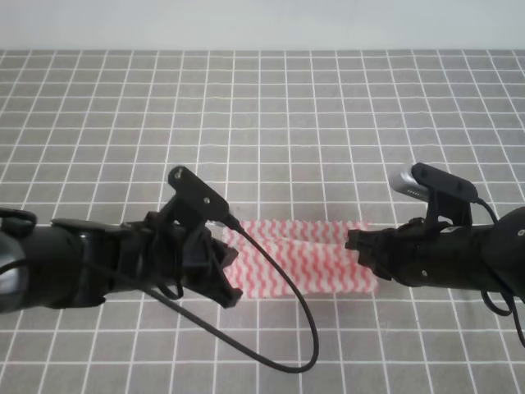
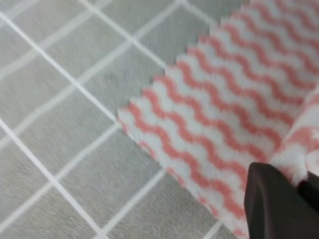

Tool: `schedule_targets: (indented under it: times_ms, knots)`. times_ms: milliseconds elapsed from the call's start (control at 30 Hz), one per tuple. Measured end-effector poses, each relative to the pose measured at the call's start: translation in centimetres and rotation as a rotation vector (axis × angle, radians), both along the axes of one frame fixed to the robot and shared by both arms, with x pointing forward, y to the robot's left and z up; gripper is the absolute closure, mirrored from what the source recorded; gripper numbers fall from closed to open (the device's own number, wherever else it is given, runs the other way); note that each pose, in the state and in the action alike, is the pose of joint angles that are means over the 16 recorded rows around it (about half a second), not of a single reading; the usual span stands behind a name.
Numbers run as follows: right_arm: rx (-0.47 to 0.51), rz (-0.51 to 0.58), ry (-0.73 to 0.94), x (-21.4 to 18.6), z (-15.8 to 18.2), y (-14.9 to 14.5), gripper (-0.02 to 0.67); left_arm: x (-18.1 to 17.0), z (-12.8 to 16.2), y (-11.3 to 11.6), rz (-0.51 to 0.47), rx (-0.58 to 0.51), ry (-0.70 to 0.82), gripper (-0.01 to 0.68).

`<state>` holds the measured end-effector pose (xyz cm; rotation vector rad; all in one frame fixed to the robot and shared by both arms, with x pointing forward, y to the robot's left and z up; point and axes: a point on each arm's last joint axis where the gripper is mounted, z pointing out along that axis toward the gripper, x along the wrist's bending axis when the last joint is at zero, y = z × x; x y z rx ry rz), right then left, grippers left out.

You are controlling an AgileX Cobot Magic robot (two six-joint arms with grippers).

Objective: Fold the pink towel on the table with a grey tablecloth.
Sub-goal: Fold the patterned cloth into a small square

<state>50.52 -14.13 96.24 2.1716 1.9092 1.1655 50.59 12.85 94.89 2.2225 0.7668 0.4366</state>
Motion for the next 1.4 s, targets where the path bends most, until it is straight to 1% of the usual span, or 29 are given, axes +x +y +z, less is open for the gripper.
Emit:
schedule_targets:
  times_ms: [467, 800, 1400]
  knots:
    - [-0.015, 0.003, -0.003, 1.3, -0.5, 0.6, 0.664, 0.5, -1.5, 0.1, 0.003, 0.068, 0.011, 0.675]
    - [-0.032, 0.004, -0.003, 1.6, -1.1, 0.6, 0.664, 1.1, -2.0, -0.1, 0.003, 0.088, 0.011, 0.675]
    - [-0.019, -0.026, -0.008, 2.8, -0.7, -0.2, 0.664, 2.3, -2.1, -0.4, 0.023, 0.115, -0.012, 0.675]
